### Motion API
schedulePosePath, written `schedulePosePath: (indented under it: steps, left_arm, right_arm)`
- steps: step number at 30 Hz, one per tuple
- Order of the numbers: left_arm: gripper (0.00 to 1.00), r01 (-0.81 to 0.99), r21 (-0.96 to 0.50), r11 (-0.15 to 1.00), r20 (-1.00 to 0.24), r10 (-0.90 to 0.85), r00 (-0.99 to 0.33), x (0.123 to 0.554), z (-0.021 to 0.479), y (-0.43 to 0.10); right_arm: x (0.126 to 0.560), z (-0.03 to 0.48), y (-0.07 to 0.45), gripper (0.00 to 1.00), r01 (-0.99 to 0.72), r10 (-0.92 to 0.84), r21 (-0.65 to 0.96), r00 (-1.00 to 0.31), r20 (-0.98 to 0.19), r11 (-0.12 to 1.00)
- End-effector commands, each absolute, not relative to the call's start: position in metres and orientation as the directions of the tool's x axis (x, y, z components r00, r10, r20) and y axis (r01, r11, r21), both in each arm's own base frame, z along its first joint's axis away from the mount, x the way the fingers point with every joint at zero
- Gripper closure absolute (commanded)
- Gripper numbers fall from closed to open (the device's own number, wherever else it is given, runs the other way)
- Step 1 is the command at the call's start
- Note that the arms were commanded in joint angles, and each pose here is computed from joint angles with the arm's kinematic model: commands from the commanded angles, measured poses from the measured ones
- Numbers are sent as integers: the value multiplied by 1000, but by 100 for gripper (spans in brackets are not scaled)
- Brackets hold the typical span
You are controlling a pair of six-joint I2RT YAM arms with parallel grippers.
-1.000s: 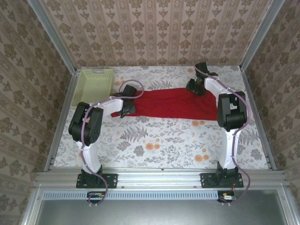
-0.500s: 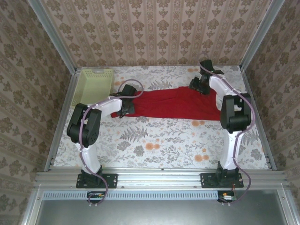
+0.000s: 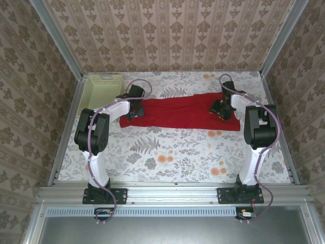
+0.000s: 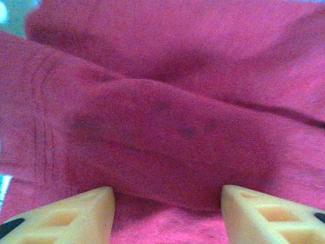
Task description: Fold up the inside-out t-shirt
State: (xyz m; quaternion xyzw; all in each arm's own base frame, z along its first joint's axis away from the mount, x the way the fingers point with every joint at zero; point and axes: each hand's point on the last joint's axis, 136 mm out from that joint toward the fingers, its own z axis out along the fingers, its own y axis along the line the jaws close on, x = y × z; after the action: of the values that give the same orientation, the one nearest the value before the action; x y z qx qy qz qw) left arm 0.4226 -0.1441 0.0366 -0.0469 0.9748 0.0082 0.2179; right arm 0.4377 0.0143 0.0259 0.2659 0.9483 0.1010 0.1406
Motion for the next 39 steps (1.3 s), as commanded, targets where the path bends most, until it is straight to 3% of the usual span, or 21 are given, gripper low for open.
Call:
schedulePosePath:
  steps: [1,7,12,16,22,26,32,39]
  left_arm:
    - [39,-56,8,998,-376,-49,-925,403,20,-149]
    - [31,-44,14,999,-354,-36,-934,373,12,-145]
    - [27,0,13,1000,-405,6,-914,357,41,-156]
    - [27,17,-17,1000,-444,7,-896,346,61,-166]
    - [30,15,-33,999,-412,0,-911,327,41,-175]
    - [34,-19,11,1000,-346,-15,-938,321,14,-163]
    - [40,-88,13,996,-299,-80,-951,312,-5,-139]
    - [41,-72,27,997,-350,-58,-935,307,19,-133]
  right_arm:
    - [412,0,-24,41,610,638,194,-756,-148,768]
    - [426,-7,-49,41,661,704,260,-696,-137,704]
    - [434,23,-59,40,629,667,220,-709,-229,745]
    - [409,50,-55,34,600,616,151,-737,-278,786]
    - [364,54,-36,31,568,584,146,-760,-287,810]
    - [341,37,-30,29,588,608,156,-759,-233,794]
    - [339,14,-55,30,685,705,168,-685,-182,709]
    - [340,23,-69,32,701,721,172,-660,-212,692]
